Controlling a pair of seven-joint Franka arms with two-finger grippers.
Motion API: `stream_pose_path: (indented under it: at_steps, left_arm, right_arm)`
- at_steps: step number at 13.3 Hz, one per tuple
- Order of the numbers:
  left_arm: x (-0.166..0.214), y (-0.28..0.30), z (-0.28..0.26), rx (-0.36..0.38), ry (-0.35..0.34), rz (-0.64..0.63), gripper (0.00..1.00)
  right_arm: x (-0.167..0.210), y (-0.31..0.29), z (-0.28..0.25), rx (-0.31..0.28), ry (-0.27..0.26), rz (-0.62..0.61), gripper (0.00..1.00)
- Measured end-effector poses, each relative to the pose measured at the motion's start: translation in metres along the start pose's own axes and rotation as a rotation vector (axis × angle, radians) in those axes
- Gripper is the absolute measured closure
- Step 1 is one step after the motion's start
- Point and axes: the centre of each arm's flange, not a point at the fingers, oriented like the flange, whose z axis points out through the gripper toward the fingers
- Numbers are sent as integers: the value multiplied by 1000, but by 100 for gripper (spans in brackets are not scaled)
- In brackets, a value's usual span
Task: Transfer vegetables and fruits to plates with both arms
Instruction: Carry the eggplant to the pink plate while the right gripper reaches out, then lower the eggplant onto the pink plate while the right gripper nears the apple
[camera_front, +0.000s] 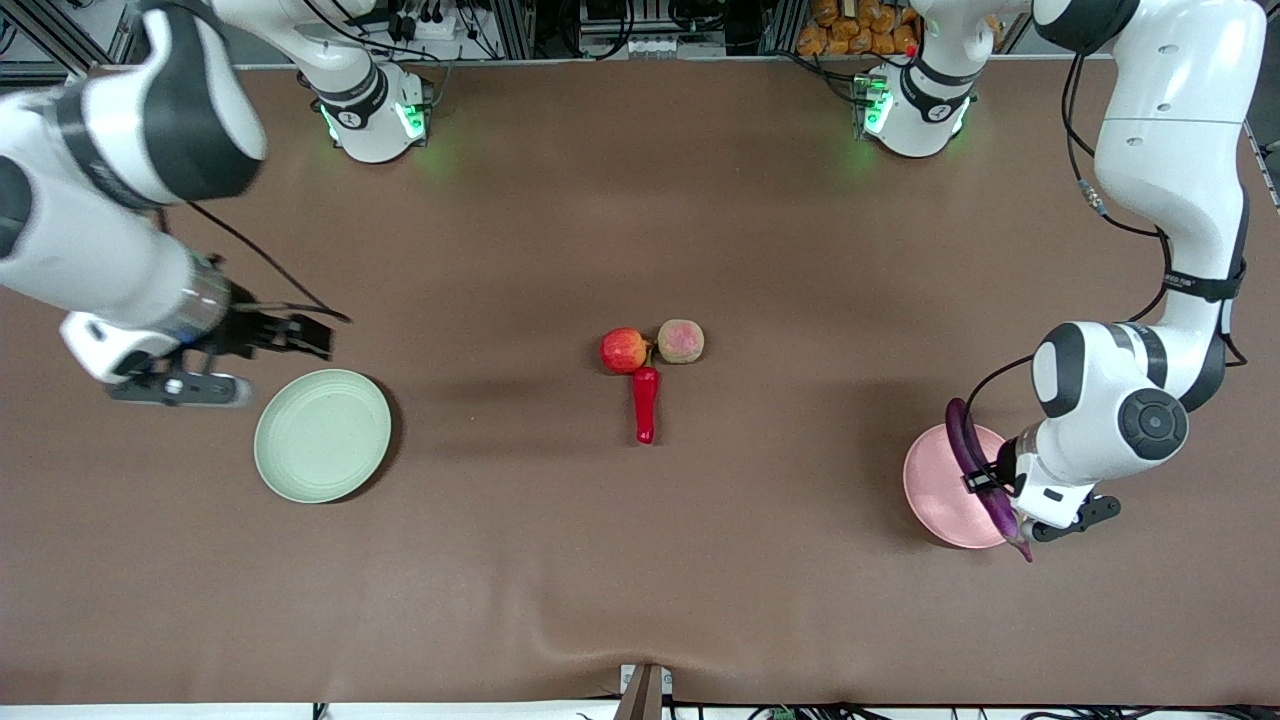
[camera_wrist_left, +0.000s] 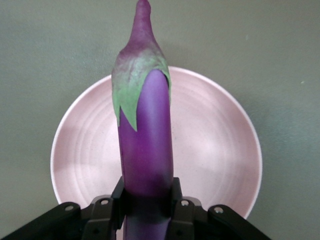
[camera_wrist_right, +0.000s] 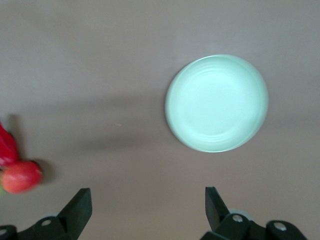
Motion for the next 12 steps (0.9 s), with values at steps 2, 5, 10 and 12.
stream_pose_path:
  at_steps: [2,5,10,12]
  left_arm:
    - [0,-4,3,3,-8,-5,63]
    - [3,-15,4,6,-18,-21,63]
    - [2,-13,3,3,-20,-18,37]
    - [3,-8,-4,-4,-11,-13,14]
  right_arm:
    - [-9,-65,41,63,-52,138,0]
    - [-27,-151,106,80,-64,348,0]
    - [-49,-217,204,51,-96,615,0]
    - [-61,-236,242,36,-104,685,0]
